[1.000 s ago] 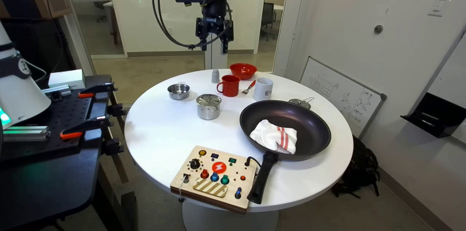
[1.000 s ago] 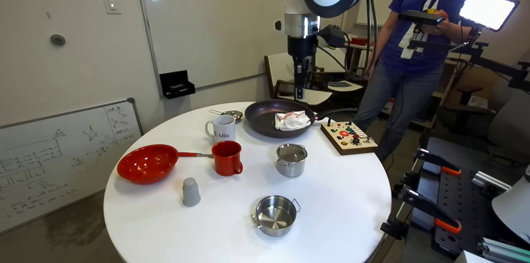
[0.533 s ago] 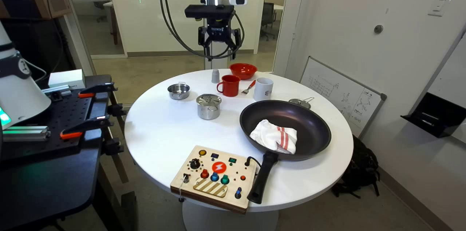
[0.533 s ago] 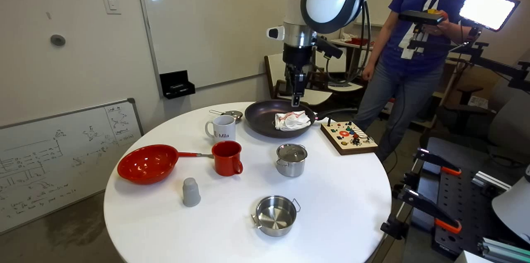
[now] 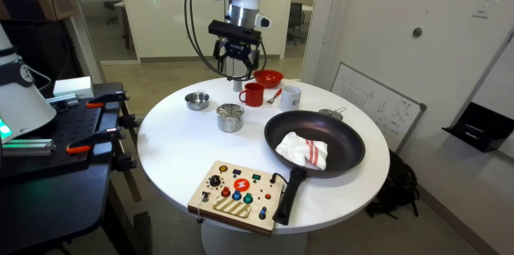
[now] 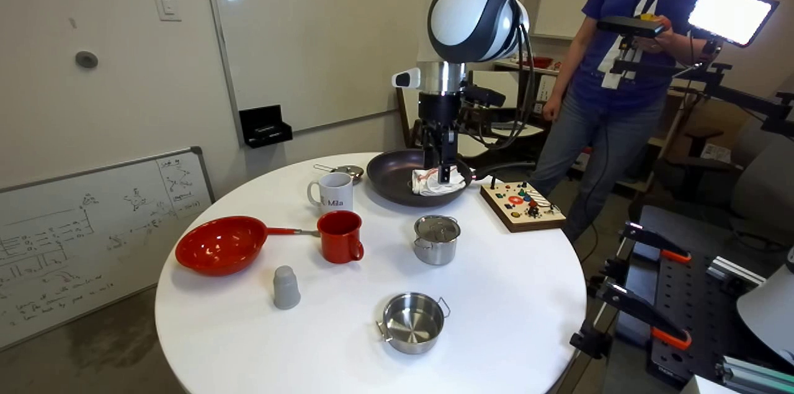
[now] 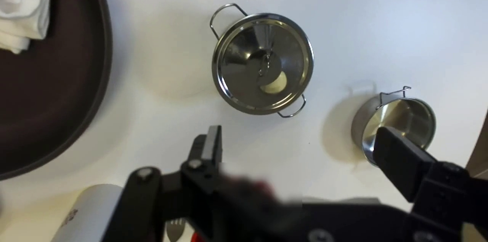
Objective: Uncover the pot
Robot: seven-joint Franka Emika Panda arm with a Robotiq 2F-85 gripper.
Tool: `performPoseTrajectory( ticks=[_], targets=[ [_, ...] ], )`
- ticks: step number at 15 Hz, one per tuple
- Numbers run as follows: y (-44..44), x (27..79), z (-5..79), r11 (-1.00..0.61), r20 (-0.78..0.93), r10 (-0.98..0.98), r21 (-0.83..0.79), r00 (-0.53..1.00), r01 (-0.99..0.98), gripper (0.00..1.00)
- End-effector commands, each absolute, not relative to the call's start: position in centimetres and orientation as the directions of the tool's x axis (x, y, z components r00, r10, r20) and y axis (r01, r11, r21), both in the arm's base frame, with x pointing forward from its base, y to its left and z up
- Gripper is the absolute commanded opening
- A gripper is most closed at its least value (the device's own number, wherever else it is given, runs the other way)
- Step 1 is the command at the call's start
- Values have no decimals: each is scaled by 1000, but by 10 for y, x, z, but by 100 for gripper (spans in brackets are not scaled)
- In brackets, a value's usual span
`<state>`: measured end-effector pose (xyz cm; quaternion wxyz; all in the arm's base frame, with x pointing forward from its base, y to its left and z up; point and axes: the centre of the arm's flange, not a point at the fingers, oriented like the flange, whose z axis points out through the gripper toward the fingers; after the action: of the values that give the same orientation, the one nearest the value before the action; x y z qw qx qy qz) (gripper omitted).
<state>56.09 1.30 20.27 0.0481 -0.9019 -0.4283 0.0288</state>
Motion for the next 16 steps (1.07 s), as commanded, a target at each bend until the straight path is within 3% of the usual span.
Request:
performPoseTrajectory(
  ticks=[1, 10, 11, 16],
  targets=[
    [19, 573, 200, -757, -63, 653, -93, 755, 647, 100],
    [20, 596, 164, -864, -186, 503, -88, 844, 495, 100],
    [22, 577, 172, -849, -128, 529, -91, 839, 521, 100],
    [16, 584, 163, -861, -161, 508, -95, 846, 499, 100]
  ],
)
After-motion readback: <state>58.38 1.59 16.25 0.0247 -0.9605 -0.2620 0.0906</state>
